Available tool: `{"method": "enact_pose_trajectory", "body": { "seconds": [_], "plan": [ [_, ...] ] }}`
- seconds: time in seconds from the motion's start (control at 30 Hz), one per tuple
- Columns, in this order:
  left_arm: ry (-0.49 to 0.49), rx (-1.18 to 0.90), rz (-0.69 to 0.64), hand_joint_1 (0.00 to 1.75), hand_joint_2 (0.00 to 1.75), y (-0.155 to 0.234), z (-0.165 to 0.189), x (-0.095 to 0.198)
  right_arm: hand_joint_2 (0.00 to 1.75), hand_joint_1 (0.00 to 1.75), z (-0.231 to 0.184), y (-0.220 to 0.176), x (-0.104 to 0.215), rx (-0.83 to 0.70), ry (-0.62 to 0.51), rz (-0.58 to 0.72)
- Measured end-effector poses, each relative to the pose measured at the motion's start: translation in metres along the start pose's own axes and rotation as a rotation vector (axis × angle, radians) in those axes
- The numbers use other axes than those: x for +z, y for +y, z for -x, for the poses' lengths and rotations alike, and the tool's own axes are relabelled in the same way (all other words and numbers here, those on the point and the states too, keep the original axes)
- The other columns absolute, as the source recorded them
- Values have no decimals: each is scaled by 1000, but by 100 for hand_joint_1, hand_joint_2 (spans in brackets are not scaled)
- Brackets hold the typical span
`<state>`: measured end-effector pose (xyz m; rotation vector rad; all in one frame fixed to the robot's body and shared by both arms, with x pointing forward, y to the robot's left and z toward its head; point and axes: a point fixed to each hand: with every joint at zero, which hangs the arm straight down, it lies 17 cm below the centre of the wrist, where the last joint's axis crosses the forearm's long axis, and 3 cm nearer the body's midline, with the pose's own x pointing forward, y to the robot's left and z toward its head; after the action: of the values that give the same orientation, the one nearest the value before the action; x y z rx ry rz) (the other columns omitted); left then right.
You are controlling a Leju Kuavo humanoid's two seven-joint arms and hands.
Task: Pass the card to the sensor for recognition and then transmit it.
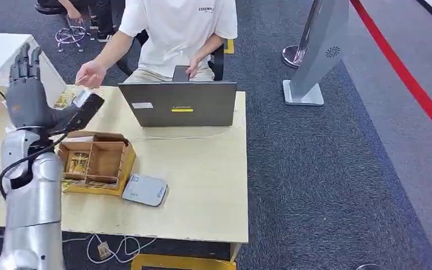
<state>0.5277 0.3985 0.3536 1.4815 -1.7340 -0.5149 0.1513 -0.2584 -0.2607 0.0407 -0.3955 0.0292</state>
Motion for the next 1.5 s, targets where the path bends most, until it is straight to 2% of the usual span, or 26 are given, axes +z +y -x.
{"method": "enact_pose_trajectory", "body": {
  "seconds": [0.1, 0.27, 0.4, 0.6, 0.63, 0.67, 1.5],
  "plan": [
    [-97, -30, 2, 0, 175, -6, -49, -1, 0, 0, 3, -1, 0, -13, 6, 4],
    [-177, -48, 11, 0, 175, -12, -92, 3, 0, 0, 10, -2, 1, -21, 16, 13],
    [-202, -42, 14, 0, 175, -13, -105, 7, 0, 0, 14, -2, 2, -22, 22, 14],
    [-199, -38, 10, 0, 175, -13, -106, 10, 0, 0, 20, -2, 3, -23, 32, 7],
    [-198, -37, 11, 82, 175, -13, -105, 11, 0, 0, 21, -1, 3, -24, 33, 5],
    [-198, -37, 11, 175, 175, -13, -105, 11, 0, 0, 22, -1, 4, -24, 35, 3],
    [-244, -6, 52, 175, 175, -29, -124, 21, 0, 0, 32, -5, 6, -47, 51, 12]
  ]
}}
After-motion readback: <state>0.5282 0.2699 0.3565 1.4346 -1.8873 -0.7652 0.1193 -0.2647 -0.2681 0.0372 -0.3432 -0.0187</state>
